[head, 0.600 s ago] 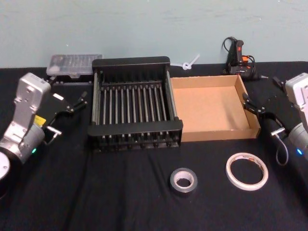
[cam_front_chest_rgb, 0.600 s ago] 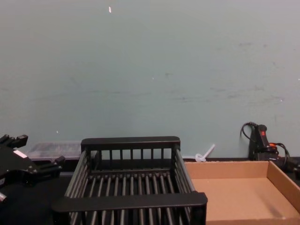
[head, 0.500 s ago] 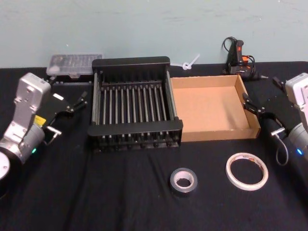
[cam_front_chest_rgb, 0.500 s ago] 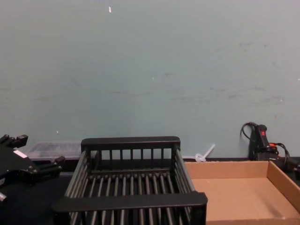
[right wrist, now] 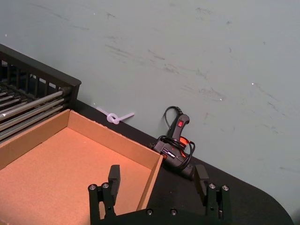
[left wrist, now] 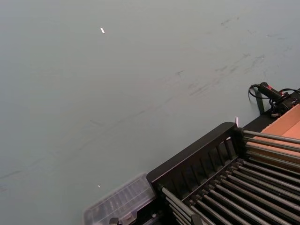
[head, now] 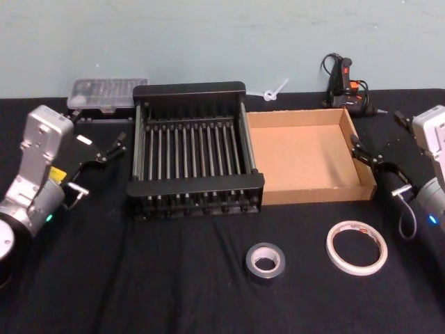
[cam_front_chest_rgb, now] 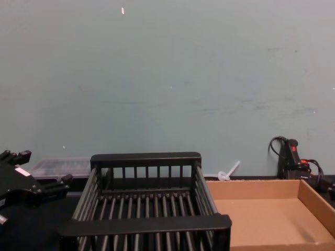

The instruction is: Pick up the white tape and place it into the black box , Pick up the silver tape and place it into the brown box.

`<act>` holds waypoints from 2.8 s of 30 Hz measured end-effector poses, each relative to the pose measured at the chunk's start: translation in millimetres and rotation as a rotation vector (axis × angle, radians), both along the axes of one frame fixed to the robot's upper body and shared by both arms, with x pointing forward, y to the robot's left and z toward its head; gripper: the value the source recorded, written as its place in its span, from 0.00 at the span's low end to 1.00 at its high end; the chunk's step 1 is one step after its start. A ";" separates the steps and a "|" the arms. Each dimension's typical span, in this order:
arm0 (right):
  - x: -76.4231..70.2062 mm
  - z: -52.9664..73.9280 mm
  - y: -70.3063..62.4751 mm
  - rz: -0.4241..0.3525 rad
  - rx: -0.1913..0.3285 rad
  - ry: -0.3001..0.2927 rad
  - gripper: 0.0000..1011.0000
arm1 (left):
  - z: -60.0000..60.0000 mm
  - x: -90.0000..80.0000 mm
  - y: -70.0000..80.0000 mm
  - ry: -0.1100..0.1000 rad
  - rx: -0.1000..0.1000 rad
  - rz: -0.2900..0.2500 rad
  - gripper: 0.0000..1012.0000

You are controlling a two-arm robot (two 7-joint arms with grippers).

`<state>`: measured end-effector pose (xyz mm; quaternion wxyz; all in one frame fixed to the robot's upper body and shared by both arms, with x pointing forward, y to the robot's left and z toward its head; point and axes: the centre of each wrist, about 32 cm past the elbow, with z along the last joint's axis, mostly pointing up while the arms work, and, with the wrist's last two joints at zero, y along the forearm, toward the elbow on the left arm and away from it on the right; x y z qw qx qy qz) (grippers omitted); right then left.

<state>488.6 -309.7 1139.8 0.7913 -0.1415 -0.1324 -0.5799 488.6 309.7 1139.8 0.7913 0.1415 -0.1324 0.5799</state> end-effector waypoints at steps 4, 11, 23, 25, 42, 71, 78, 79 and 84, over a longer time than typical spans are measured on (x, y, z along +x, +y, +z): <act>0.0 0.0 0.0 0.000 0.000 0.000 0.99 | 0.0 0.0 0.0 0.000 0.000 0.000 0.99; 0.0 0.0 0.0 0.000 0.000 0.000 0.99 | 0.0 0.0 0.0 0.000 0.000 0.000 0.99; -2.6 7.4 -4.8 0.006 0.020 0.027 0.99 | 0.0 0.0 0.0 0.000 0.000 0.000 0.99; -4.3 11.0 -6.9 0.006 0.027 0.035 0.99 | 0.0 0.0 0.0 0.000 0.000 0.000 0.99; -48.7 40.6 -38.1 0.071 0.056 0.199 0.99 | 0.0 0.0 0.0 0.000 0.000 0.000 0.99; -65.0 14.9 -34.3 0.135 0.035 0.452 0.99 | 0.0 0.0 0.0 0.000 0.000 0.000 0.99; -63.8 9.3 -33.3 0.143 0.056 0.479 0.99 | 0.0 0.0 0.0 0.000 0.000 0.000 0.99; -63.5 8.9 -33.1 0.144 0.059 0.483 0.99 | 0.0 0.0 0.0 0.000 0.000 0.000 0.99; -62.6 6.7 -32.3 0.147 0.060 0.496 0.99 | 0.0 0.0 0.0 0.000 0.000 0.000 0.99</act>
